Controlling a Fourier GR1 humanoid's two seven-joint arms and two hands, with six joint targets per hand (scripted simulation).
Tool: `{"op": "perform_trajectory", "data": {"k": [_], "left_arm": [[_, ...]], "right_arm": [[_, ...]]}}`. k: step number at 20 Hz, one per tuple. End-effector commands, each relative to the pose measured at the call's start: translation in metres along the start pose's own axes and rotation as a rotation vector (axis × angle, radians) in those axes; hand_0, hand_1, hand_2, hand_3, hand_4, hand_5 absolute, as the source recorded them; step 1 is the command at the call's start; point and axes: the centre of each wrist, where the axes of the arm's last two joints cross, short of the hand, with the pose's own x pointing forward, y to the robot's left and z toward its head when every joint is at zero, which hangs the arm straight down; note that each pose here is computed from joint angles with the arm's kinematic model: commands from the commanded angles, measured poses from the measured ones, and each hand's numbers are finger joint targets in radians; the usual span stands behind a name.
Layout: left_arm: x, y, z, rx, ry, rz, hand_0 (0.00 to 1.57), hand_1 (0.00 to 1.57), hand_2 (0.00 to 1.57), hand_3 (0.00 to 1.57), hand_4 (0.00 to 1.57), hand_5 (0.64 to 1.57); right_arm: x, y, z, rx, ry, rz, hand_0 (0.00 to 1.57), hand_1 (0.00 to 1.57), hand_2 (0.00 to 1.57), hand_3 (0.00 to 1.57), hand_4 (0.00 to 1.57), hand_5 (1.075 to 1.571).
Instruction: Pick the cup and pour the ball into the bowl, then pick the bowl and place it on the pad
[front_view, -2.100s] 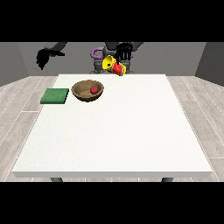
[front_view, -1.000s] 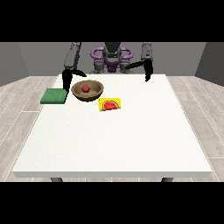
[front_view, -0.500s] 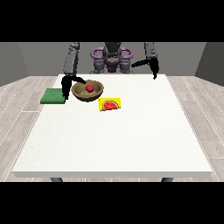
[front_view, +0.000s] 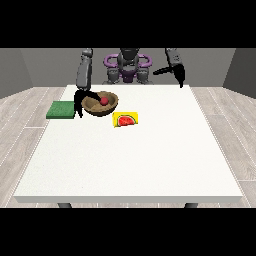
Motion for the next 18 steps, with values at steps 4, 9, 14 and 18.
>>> {"op": "perform_trajectory", "data": {"k": [4,9,14,18], "left_arm": [[0.020,-0.011,-0.012,-0.076,-0.080,0.023,0.00,0.00,0.00,0.00,0.57,1.549],[0.008,-0.017,-0.006,-0.083,0.004,0.042,0.00,0.00,0.00,0.00,0.82,1.497],[-0.033,0.022,0.019,0.007,0.159,0.037,0.00,0.00,0.00,0.00,0.97,1.423],[-0.064,0.045,0.047,0.095,0.239,0.036,0.00,0.00,0.00,0.00,1.00,1.411]], "right_arm": [[-0.031,-0.030,0.036,-0.173,0.150,0.432,1.57,1.57,1.57,1.57,0.92,1.536],[-0.011,-0.037,0.022,-0.253,0.186,0.566,1.57,1.57,1.57,1.38,0.91,1.563],[0.018,-0.018,-0.004,-0.217,0.311,0.602,1.57,1.57,1.57,0.94,0.84,1.563],[0.075,0.005,-0.043,-0.138,0.345,0.622,1.57,1.57,1.57,0.89,0.81,1.565]]}}
